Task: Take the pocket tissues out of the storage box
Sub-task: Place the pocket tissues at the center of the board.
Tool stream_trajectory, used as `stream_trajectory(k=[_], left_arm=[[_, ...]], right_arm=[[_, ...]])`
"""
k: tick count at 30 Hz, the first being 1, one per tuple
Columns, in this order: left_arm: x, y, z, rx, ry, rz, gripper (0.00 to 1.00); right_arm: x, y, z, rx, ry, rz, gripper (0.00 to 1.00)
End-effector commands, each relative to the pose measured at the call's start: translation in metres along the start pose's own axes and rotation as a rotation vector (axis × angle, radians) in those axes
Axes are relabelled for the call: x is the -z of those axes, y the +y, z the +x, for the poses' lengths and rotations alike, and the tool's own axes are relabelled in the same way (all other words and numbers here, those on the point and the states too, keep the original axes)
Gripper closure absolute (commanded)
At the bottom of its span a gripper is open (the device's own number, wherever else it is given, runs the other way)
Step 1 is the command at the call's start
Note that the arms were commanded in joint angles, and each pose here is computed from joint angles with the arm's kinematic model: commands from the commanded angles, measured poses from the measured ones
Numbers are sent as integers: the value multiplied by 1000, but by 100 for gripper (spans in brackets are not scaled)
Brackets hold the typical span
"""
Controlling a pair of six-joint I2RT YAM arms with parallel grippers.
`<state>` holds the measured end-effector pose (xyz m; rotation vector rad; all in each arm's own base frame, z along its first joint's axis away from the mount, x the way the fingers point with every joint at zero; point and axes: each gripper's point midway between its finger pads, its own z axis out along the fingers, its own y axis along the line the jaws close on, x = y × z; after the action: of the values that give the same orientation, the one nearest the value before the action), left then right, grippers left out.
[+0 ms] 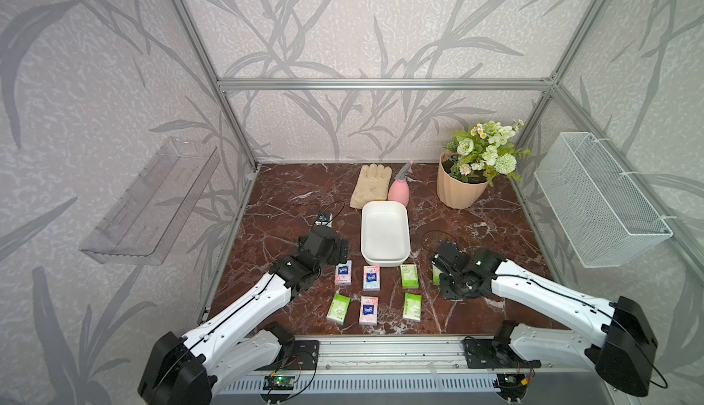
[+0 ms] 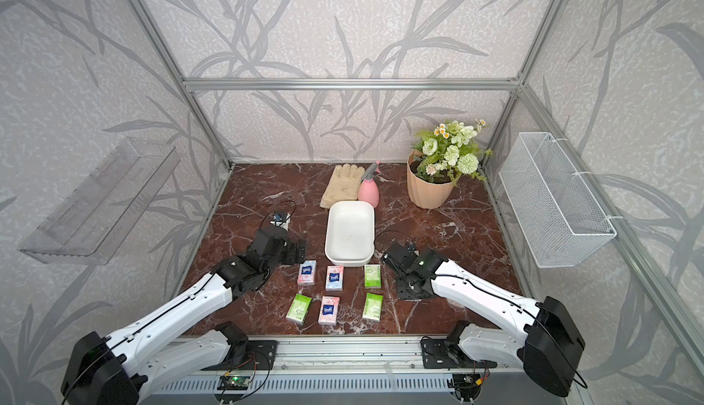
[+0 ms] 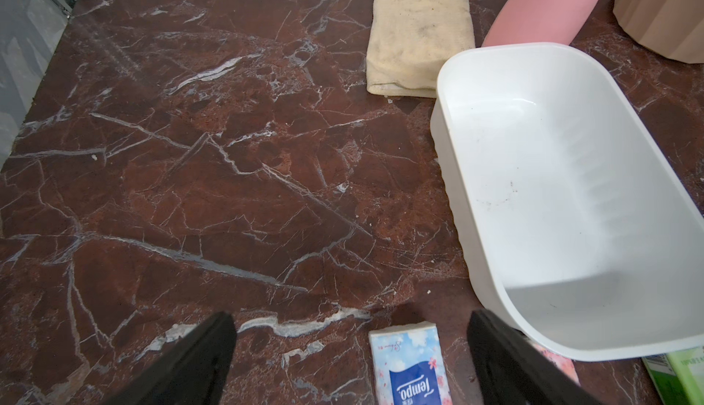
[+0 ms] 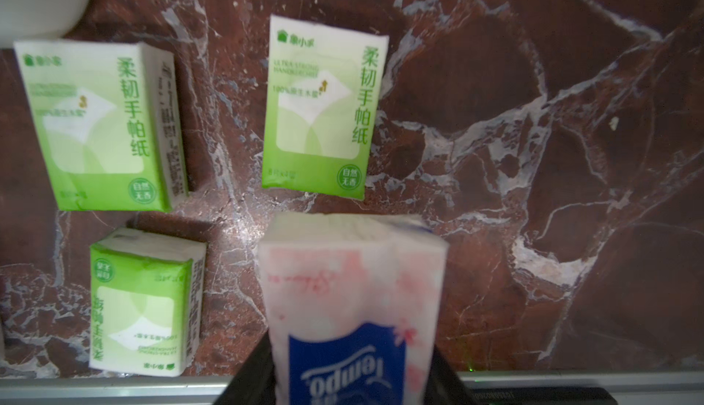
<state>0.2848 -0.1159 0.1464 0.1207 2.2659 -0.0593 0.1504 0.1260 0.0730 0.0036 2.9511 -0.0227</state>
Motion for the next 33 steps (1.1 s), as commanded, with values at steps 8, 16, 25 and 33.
stream_trajectory(k=[8, 16, 25, 33], left_arm=[[-3, 5, 2, -8, -4, -25, 0], [-4, 6, 4, -10, 3, -32, 0], [-5, 5, 3, -13, 3, -29, 0], [-6, 5, -9, 3, -30, -44, 0]], right_arm=[[-33, 16, 17, -17, 41, -74, 51], [-52, 18, 28, -12, 91, -57, 50], [-53, 10, 34, -15, 116, -2, 40], [-16, 5, 13, -42, 7, -12, 22]])
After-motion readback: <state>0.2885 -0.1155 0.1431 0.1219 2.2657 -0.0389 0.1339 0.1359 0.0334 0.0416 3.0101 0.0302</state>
